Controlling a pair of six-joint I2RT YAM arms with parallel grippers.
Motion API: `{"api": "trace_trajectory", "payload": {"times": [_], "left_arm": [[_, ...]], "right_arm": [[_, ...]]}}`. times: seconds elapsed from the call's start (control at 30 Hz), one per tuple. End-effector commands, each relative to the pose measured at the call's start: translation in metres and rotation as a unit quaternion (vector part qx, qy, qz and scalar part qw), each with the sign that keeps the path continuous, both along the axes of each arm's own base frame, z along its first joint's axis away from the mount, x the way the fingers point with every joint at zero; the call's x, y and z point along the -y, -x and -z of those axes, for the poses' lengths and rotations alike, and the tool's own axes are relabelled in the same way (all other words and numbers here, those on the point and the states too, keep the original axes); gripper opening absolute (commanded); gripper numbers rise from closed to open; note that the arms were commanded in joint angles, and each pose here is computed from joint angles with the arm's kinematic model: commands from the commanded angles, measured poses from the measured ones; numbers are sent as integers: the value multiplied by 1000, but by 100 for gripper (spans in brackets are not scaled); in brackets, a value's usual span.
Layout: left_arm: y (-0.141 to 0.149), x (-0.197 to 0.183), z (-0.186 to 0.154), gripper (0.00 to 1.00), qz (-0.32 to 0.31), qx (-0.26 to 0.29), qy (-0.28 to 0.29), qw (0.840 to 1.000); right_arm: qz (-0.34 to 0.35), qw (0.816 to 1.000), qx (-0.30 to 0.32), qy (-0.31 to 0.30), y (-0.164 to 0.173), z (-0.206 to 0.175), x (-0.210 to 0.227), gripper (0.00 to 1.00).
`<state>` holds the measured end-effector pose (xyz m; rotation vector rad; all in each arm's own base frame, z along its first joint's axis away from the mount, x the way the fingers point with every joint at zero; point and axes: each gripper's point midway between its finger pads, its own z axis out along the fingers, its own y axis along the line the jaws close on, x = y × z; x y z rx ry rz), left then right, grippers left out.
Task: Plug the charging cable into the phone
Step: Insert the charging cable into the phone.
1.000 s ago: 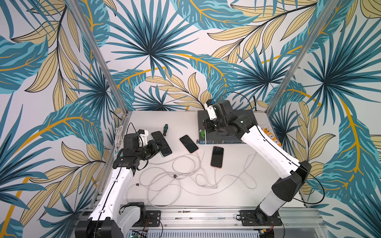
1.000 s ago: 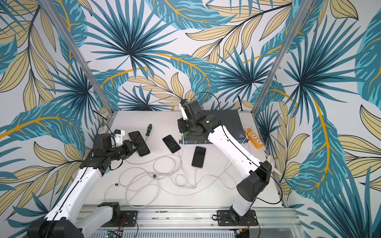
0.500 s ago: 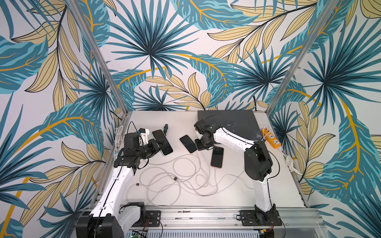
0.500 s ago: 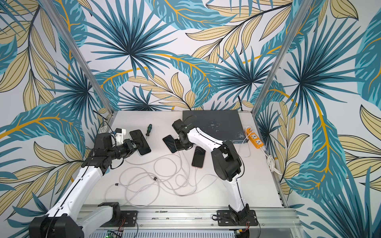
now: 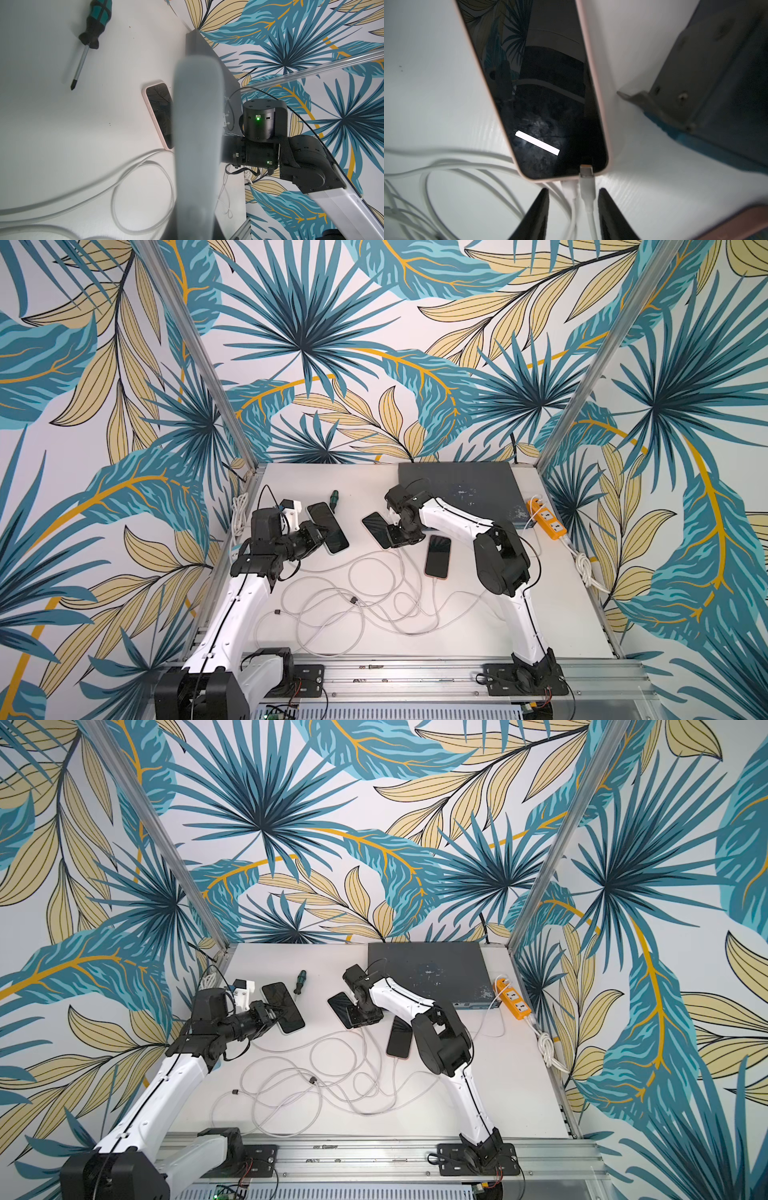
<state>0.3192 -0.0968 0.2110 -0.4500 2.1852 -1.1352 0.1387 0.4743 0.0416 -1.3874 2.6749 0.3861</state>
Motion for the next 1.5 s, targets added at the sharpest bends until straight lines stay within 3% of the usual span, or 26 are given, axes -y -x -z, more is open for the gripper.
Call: {"api": "trace_trajectory", "payload": {"times": [0.0,0.17,0.47,0.8,1.47], "left_arm": [[-5,1,-14,0,11,39,0,999],[-4,2,-16,0,15,41,-1,999],[1,2,-8,0,15,32,0,999],[5,2,-9,0,16,31,-4,999],[5,1,-5,0,16,26,-7,1000]], "right_arm": [[-13,998,-31,-50,-2,-32,7,47],[7,981,-109,-159,-5,-63,24,48],[26,940,-214,-264,0,-49,19,47],[51,931,-232,-279,-18,-19,23,46],[71,904,-311,-285,-5,19,18,38]]}}
